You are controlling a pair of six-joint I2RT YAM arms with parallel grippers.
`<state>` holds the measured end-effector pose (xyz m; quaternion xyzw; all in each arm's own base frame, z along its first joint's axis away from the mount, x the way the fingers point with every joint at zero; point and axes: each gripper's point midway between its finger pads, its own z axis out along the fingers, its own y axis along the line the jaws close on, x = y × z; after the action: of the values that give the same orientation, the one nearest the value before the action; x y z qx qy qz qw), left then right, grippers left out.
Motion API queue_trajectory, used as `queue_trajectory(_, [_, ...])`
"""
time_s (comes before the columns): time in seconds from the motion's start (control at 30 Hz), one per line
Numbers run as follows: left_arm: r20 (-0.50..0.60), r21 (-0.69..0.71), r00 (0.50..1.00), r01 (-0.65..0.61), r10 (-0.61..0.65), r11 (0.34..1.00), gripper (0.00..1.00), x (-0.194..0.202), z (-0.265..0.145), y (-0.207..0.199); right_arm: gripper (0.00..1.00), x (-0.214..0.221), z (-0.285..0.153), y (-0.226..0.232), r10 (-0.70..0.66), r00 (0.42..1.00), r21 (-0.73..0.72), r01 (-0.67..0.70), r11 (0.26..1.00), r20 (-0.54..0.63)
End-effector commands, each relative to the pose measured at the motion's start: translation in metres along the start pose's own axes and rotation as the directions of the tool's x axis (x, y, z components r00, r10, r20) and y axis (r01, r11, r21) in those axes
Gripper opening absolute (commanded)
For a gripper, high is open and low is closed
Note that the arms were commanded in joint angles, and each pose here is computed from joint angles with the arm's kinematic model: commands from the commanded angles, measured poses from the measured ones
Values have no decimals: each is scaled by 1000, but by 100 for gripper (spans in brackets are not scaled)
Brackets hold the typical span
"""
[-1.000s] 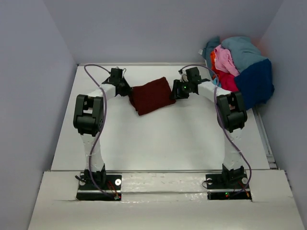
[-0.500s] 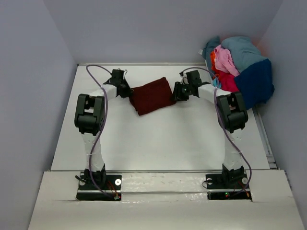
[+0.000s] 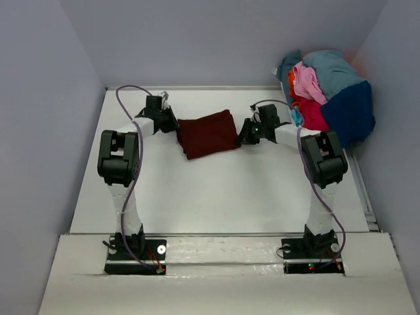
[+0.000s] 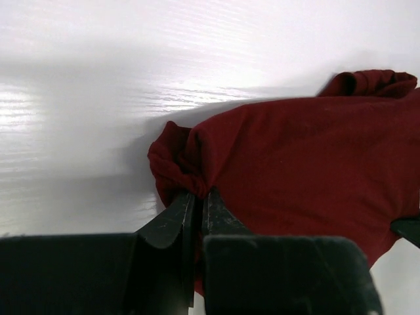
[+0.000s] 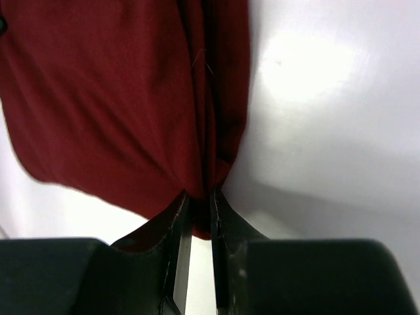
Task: Fold and stack the t-shirts
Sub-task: Put the neatly folded tshirt into the corner of the board with the left arm
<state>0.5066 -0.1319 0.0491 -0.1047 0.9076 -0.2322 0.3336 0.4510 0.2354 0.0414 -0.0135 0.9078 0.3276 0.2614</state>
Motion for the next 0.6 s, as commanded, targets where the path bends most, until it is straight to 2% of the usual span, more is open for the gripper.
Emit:
queue_trajectory(0.0, [101, 81, 975, -208, 199, 975, 6, -54, -17, -26, 14, 2, -31, 31, 67, 997, -80, -63, 995, 47])
queue_trajectory(0.03, [76, 73, 977, -203, 197, 976, 6, -51, -16, -24, 14, -3, -34, 34, 59, 996, -95, -52, 994, 72])
queue_trajectory(0.2, [69, 123, 977, -208, 201, 970, 6, -57, -8, -34, 19, 14, -40, 42, 56, 998, -130, -52, 990, 32])
queue_trajectory(0.23, [55, 110, 979, -201, 196, 973, 27, -58, -8, -32, 45, 22, -40, 43, 42, 999, -107, -42, 993, 4])
queue_trajectory(0.27, [51, 108, 979, -204, 199, 973, 39, -57, -9, -32, 54, 19, -43, 44, 31, 999, -101, -30, 994, 7])
queue_trajectory(0.3, [53, 101, 977, -210, 205, 973, 57, -59, -11, -32, 61, 15, -46, 46, 19, 1000, -96, -18, 995, 11])
queue_trajectory(0.33, [66, 89, 975, -217, 211, 972, 92, -63, -17, -33, 66, 9, -49, 46, -8, 1000, -79, 10, 997, 26])
queue_trajectory(0.37, [75, 81, 973, -223, 217, 971, 99, -67, -21, -34, 70, 3, -54, 49, -26, 999, -73, 29, 997, 39])
queue_trajectory(0.4, [87, 57, 968, -242, 237, 969, 99, -74, -27, -34, 79, -11, -64, 59, -49, 997, -70, 53, 996, 61])
queue_trajectory(0.47, [91, 37, 963, -260, 256, 965, 99, -82, -40, -38, 83, -28, -75, 63, -107, 990, -28, 110, 994, 93])
queue_trajectory(0.5, [99, 13, 958, -273, 271, 962, 99, -88, -45, -37, 87, -29, -83, 63, -110, 991, -1, 110, 994, 73])
queue_trajectory(0.57, [123, 10, 947, -299, 295, 954, 99, -102, -65, -49, 89, -47, -99, 68, -119, 987, 59, 113, 992, 107])
